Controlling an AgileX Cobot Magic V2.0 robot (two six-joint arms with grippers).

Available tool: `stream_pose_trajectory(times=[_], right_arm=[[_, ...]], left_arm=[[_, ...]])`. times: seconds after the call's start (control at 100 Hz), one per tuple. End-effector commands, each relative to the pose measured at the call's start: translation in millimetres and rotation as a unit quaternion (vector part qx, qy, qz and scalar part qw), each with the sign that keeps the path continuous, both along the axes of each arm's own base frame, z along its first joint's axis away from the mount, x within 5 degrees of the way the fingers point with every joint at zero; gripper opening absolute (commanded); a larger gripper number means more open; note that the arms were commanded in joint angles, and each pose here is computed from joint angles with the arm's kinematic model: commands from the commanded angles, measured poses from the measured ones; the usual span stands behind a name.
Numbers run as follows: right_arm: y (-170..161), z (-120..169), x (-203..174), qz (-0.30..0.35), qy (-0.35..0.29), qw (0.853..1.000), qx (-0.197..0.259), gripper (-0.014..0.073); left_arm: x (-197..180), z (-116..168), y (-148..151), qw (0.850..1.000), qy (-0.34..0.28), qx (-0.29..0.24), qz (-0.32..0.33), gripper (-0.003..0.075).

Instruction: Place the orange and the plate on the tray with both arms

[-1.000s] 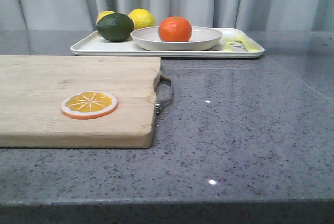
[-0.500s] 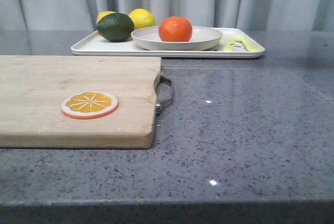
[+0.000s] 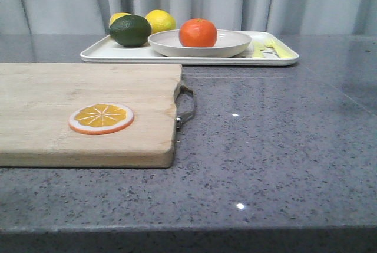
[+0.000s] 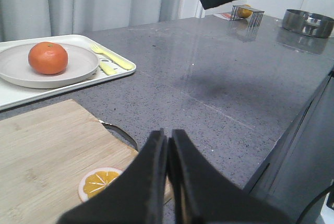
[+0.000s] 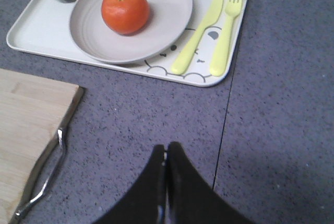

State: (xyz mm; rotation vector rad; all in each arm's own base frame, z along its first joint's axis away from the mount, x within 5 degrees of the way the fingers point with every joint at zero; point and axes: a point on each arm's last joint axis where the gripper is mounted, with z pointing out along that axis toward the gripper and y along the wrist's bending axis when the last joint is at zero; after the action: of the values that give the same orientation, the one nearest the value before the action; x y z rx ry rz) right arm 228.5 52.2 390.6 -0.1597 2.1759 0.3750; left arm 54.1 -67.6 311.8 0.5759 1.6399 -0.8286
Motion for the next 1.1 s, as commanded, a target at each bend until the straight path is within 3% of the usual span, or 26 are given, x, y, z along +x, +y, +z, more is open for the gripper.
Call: stream_pose_trajectory(times=[0.0, 0.47, 1.09], right_arm=[[-6, 7, -16, -0.015, -0.07, 0.997, -0.007, -0.0067], [-22, -33, -77, -0.053, -0.173, 0.984, 0.0, -0.0067], [-25, -56, -96, -0.056, -0.173, 0.983, -0.001, -0.0067]], left_arm=[[2, 15, 1, 0.999, -0.026, -0.041, 0.013, -0.002], [2, 15, 1, 0.999, -0.026, -0.041, 0.013, -0.002], [2, 15, 1, 0.999, -0.026, -0.041, 0.013, -0.002]])
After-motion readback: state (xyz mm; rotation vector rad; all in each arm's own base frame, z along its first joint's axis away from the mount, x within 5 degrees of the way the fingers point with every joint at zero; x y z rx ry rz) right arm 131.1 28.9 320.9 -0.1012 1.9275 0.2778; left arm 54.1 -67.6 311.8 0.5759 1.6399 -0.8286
